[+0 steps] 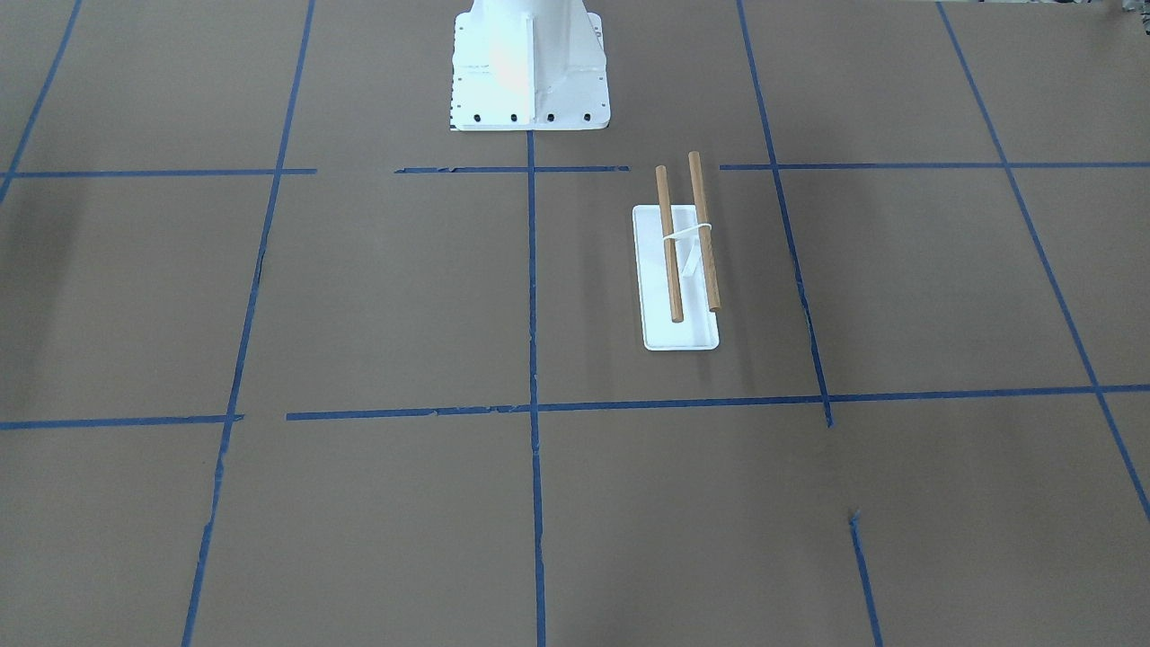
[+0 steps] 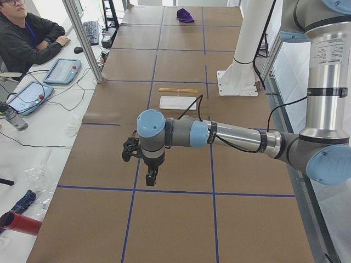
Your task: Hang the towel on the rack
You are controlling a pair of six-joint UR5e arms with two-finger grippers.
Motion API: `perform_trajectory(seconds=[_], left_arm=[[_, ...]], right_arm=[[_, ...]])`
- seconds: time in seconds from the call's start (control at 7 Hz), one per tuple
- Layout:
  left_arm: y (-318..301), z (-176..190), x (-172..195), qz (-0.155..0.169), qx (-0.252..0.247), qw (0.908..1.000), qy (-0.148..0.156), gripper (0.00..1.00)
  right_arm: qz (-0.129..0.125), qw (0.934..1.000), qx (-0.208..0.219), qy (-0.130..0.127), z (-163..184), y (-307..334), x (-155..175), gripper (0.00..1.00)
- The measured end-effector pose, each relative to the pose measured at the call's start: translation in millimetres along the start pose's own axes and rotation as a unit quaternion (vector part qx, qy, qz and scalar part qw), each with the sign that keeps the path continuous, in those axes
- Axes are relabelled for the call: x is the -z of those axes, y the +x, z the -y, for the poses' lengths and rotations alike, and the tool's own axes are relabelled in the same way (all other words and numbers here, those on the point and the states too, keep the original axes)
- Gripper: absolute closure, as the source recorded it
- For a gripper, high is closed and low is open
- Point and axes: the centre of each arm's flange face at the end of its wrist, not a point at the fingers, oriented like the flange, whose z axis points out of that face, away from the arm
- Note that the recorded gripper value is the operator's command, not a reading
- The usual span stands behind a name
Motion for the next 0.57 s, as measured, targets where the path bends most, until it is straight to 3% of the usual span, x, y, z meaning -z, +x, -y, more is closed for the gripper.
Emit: perform_trajectory(seconds=[0.57], left_arm=[[14, 10, 13, 0.002, -0.015, 0.9998, 0.015, 0.00]], right_arm=[[-0.002, 0.9998, 0.015, 0.012, 2, -12, 12, 0.00]])
